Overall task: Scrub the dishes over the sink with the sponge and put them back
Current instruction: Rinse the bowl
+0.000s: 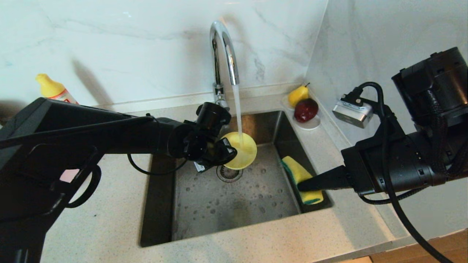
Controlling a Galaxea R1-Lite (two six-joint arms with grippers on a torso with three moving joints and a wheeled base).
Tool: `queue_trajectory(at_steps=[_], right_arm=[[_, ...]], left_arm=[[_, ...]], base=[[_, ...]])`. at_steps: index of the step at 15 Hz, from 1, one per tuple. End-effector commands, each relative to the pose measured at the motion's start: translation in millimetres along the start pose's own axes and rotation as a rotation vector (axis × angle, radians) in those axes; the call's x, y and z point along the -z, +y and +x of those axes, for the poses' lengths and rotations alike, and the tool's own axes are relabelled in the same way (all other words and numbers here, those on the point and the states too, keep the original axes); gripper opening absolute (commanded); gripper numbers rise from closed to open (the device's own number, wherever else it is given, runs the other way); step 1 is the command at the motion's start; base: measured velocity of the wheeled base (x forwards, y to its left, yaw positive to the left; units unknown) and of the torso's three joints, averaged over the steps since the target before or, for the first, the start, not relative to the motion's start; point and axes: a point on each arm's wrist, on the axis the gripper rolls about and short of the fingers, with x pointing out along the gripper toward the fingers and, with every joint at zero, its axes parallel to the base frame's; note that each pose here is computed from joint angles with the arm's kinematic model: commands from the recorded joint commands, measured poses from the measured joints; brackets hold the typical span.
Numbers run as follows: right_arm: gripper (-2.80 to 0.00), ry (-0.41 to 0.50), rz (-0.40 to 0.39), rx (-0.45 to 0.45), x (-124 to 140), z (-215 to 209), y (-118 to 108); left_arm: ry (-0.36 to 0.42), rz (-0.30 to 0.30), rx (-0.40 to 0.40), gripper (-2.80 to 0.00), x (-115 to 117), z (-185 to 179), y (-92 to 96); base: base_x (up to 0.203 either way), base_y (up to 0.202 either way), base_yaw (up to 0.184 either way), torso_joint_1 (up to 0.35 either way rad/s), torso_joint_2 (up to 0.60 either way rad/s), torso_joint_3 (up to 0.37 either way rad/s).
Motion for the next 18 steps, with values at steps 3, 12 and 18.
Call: queue_trajectory(at_steps=[3,12,18], right_arm=[[-2.80,-0.001,0.006,0.001,-1,0,-2],[-2.80,0.011,0.015,0.008,1,2,-4],[-2.80,0.026,0.028,0.018,4,5,-8]], left_arm=[[0.001,-0.018,-0.008,-2.80,-1,-2,1.6],[0.036,-0.019,-0.077,-2.80,-9,-31,22.9],[-0.261,0.054,-0.182,-2.80,-46,-98,58.1]], base=[[0.000,0.000,0.000,0.000,0.00,0.000],[0.000,0.000,0.000,0.000,0.00,0.000],[0.000,0.000,0.000,0.000,0.00,0.000]])
